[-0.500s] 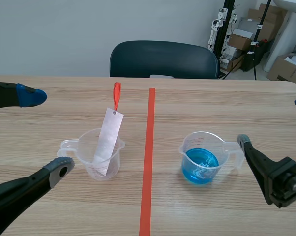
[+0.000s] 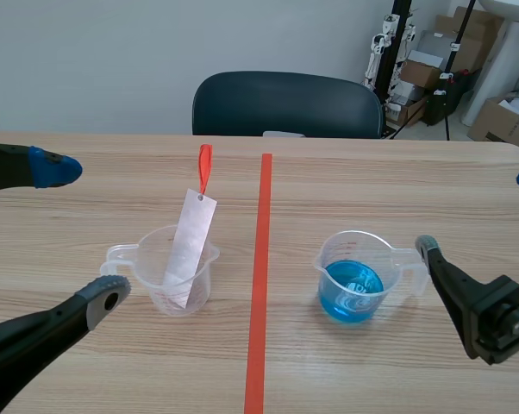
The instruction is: Do the redox reaction experiment. lift the metal plate out of the left beaker
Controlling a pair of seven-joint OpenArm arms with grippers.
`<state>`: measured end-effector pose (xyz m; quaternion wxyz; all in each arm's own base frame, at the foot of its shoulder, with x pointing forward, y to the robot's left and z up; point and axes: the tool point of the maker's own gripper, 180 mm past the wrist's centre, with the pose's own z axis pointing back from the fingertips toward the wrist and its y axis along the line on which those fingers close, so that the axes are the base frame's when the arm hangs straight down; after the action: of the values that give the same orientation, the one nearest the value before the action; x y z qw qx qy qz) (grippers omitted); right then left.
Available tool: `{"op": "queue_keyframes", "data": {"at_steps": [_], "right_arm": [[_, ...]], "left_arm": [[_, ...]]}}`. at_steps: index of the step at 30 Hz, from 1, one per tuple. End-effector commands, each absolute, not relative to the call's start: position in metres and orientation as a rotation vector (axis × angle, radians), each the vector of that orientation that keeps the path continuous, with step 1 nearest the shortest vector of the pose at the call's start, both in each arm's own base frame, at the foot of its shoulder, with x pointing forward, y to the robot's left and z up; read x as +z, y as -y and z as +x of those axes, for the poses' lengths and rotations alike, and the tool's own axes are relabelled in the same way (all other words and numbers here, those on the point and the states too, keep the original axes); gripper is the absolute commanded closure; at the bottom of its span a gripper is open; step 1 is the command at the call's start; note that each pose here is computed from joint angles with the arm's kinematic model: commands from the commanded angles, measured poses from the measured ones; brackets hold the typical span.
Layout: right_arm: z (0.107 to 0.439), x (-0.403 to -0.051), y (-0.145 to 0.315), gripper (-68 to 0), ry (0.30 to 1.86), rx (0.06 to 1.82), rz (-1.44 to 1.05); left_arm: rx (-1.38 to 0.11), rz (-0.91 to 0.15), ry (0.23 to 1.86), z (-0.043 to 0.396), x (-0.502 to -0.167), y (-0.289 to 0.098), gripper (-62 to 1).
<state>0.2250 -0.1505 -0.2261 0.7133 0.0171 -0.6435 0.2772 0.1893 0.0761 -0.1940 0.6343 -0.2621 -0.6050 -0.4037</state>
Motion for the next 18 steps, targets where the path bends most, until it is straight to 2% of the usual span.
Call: {"op": "queue_keyframes", "data": {"at_steps": [1, 18], "right_arm": [[0.2285, -0.2144, 0.1459, -67.9, 1.466, 0.624, 0.046], [0.2285, -0.2144, 0.1459, -67.9, 1.466, 0.625, 0.045]], "left_arm": [[-0.908, -0.615, 1.412, 0.1899, -0.1864, -0.0736, -62.3], [-0.912, -0.615, 1.409, 0.1897, -0.1869, -0.0736, -62.3]]}}
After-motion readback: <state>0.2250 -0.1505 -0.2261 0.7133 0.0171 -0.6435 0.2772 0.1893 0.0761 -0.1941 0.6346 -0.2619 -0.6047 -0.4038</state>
